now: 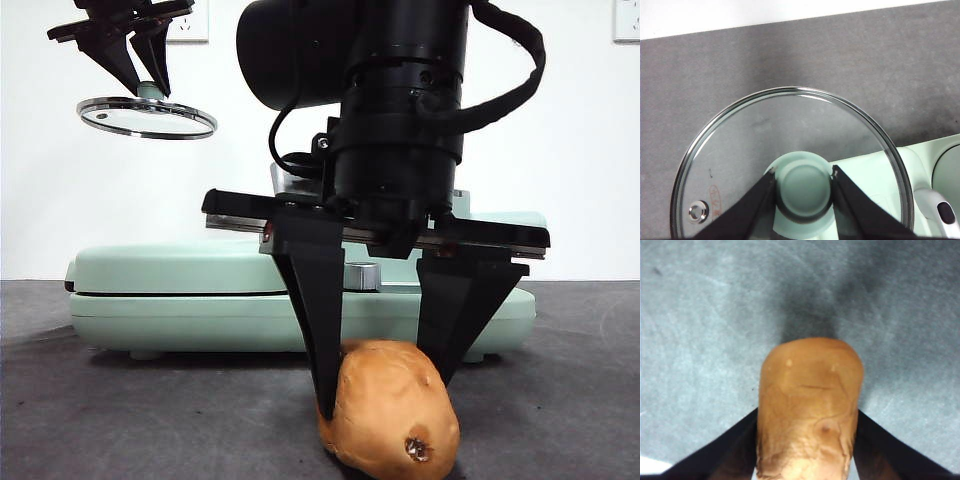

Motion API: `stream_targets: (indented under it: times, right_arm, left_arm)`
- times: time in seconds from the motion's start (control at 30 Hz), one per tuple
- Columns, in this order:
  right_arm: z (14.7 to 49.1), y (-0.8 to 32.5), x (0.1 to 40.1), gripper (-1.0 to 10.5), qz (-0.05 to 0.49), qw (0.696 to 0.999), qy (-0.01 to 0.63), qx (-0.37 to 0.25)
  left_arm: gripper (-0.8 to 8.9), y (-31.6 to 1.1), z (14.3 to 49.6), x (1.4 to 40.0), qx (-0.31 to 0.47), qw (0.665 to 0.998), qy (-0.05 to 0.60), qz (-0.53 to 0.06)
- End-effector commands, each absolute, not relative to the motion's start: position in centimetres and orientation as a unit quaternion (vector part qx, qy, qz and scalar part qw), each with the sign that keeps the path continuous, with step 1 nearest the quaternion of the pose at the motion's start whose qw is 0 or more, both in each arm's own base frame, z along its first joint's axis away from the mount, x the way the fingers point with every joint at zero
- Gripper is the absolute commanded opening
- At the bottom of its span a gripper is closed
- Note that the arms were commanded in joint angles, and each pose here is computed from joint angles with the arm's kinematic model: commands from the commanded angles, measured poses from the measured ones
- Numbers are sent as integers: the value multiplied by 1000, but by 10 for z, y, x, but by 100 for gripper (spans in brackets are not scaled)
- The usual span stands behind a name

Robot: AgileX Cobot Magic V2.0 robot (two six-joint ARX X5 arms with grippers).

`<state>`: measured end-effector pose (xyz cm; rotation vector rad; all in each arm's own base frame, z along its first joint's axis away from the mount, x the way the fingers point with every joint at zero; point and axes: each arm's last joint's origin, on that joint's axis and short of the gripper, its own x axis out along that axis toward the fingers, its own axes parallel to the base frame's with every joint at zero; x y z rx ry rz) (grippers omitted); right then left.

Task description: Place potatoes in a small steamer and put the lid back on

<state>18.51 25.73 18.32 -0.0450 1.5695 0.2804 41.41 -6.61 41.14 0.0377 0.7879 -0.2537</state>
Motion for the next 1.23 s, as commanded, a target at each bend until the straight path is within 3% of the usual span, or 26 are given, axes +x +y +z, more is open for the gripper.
stream_targets:
  times: [0.03,0.17,0.37,0.8,0.97,1.23]
  right_arm:
    - [184,264,185,212,138,697,703,-32]
    - [203,265,192,212,153,698,698,-36]
    - [257,266,213,212,178,713,677,-40]
    - [362,207,293,213,180,808,559,47]
    - [369,187,327,213,171,834,522,54]
    - [334,185,378,213,165,834,525,32]
  left_arm:
    - [19,-66,430,408,13,929,348,-126]
    - [18,-66,430,408,14,929,348,-126]
    - [18,-66,430,408,14,929,348,-126]
    - [18,-66,430,408,14,929,348,-126]
    - [19,-66,430,408,15,929,347,-127]
    - [18,-69,430,407,16,929,347,-130]
